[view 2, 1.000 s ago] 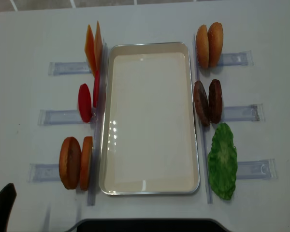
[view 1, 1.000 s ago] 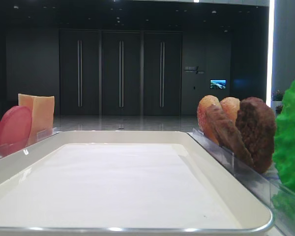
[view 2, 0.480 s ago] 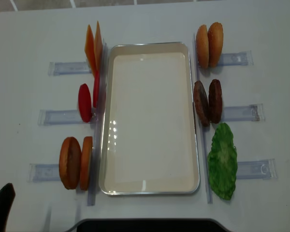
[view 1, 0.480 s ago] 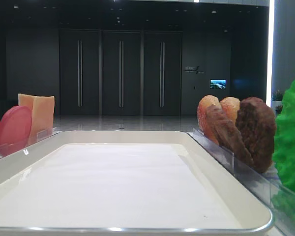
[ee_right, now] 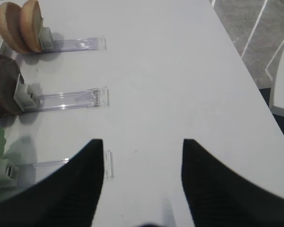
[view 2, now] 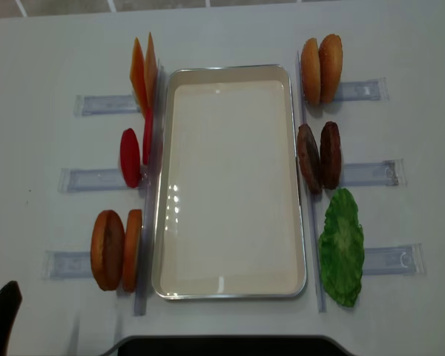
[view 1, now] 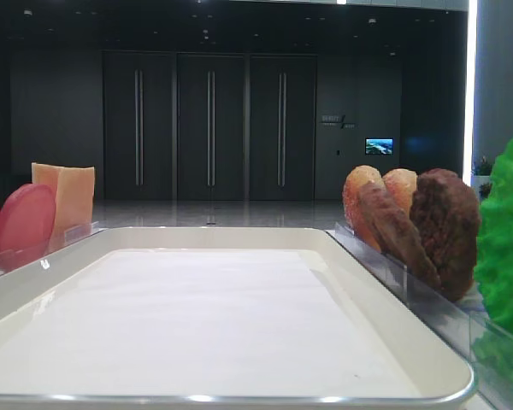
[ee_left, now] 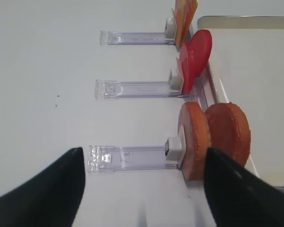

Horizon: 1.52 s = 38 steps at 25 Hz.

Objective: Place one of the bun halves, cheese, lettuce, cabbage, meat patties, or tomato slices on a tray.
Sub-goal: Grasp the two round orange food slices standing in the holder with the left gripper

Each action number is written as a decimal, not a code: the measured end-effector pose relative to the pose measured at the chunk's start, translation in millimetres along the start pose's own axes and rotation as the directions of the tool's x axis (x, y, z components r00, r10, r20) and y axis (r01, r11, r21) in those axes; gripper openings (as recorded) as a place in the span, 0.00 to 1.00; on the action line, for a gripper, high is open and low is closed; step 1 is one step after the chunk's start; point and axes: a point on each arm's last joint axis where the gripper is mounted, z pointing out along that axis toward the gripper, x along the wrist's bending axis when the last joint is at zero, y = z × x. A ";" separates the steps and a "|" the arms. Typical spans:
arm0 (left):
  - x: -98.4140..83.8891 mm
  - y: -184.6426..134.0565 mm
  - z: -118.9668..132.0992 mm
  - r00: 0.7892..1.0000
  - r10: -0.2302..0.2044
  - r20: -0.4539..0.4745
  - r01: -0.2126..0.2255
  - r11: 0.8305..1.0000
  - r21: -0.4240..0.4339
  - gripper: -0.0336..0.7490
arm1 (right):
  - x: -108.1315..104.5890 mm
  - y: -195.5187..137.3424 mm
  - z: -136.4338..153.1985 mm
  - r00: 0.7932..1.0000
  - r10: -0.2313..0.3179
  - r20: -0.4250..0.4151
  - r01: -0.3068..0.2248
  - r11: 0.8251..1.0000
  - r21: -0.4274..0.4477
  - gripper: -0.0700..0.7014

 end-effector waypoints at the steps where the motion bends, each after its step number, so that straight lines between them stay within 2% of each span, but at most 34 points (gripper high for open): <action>1: 0.0 0.0 0.0 1.000 0.000 0.000 0.000 1.000 0.000 0.76 | 0.0 0.0 0.0 1.000 0.000 0.000 0.000 1.000 0.000 0.56; 4: 1.3 4.0 0.8 1.000 -0.009 -0.012 0.009 1.000 0.016 0.67 | 0.0 0.0 0.0 1.000 0.000 0.000 0.000 1.000 0.000 0.56; 5: 3.4 16.2 8.2 0.998 -0.054 -0.028 0.056 0.996 0.072 0.60 | 0.0 0.0 0.0 1.000 0.000 0.000 0.000 1.000 0.000 0.56; 6: 4.2 23.8 16.5 0.997 -0.068 -0.031 0.071 0.990 0.124 0.59 | 0.0 0.0 0.0 1.000 0.000 0.000 0.000 1.000 0.000 0.56; 7: 4.2 23.8 16.5 0.997 -0.068 -0.031 0.071 0.990 0.124 0.59 | 0.0 0.0 0.0 1.000 0.000 0.000 0.000 1.000 0.000 0.56; 8: 4.7 31.4 24.2 0.996 -0.080 -0.031 0.084 0.983 0.166 0.58 | 0.0 0.0 0.0 1.000 0.000 0.000 0.000 1.000 0.000 0.56; 9: 5.4 39.9 35.0 0.995 -0.092 -0.033 0.097 0.970 0.224 0.57 | 0.0 0.0 0.0 1.000 0.000 0.000 0.000 1.000 0.000 0.56; 11: 6.6 55.5 59.0 0.993 -0.110 -0.036 0.116 0.930 0.348 0.57 | 0.0 0.0 0.0 1.000 0.000 0.000 0.000 1.000 0.000 0.56; 14: 9.2 78.9 90.1 0.992 -0.115 -0.044 0.122 0.873 0.472 0.61 | 0.0 0.0 0.0 1.000 0.000 0.000 0.000 1.000 0.000 0.56; 15: 10.1 86.5 99.4 0.992 -0.114 -0.046 0.122 0.858 0.499 0.62 | 0.0 0.0 0.0 1.000 0.000 0.000 0.000 1.000 0.000 0.56; 18: 12.3 102.7 121.5 0.992 -0.119 -0.053 0.128 0.829 0.545 0.63 | 0.0 0.0 0.0 1.000 0.000 0.000 0.000 1.000 0.000 0.56; 19: 13.1 107.2 126.6 0.991 -0.122 -0.059 0.134 0.824 0.551 0.63 | 0.0 0.0 0.0 1.000 0.000 0.000 0.000 1.000 0.000 0.56; 21: 14.8 111.2 139.7 0.988 -0.130 -0.078 0.151 0.799 0.582 0.62 | 0.0 0.0 0.0 1.000 0.000 0.000 0.000 1.000 0.000 0.56; 23: 15.4 110.6 151.3 0.987 -0.136 -0.086 0.160 0.762 0.628 0.61 | 0.0 0.0 0.0 1.000 0.000 0.000 0.000 1.000 0.000 0.56; 25: 12.7 107.0 162.7 0.982 -0.172 -0.078 0.179 0.720 0.670 0.59 | 0.0 0.0 0.0 1.000 0.000 0.000 0.000 1.000 0.000 0.56; 26: 9.2 106.0 166.0 0.980 -0.188 -0.064 0.180 0.709 0.682 0.58 | 0.0 0.0 0.0 1.000 0.000 0.000 0.000 1.000 0.000 0.56; 27: 5.0 105.2 168.2 0.981 -0.189 -0.052 0.172 0.702 0.691 0.57 | 0.0 0.0 0.0 1.000 0.000 0.000 0.000 1.000 0.000 0.56; 29: -9.7 104.8 168.8 0.983 -0.180 -0.030 0.149 0.700 0.698 0.53 | 0.0 0.0 0.0 1.000 0.000 0.000 0.000 1.000 0.000 0.56; 30: -18.2 104.5 168.2 0.987 -0.160 -0.017 0.126 0.702 0.701 0.52 | 0.0 0.0 0.0 1.000 0.000 0.000 0.000 1.000 0.000 0.56; 33: -43.4 101.4 164.3 0.989 -0.145 -0.013 0.111 0.698 0.707 0.51 | 0.0 0.0 0.0 1.000 0.000 0.000 0.000 1.000 0.000 0.56; 38: -77.3 96.8 156.0 0.988 -0.156 -0.010 0.120 0.714 0.690 0.50 | 0.0 0.0 0.0 1.000 0.000 0.000 0.000 1.000 0.000 0.56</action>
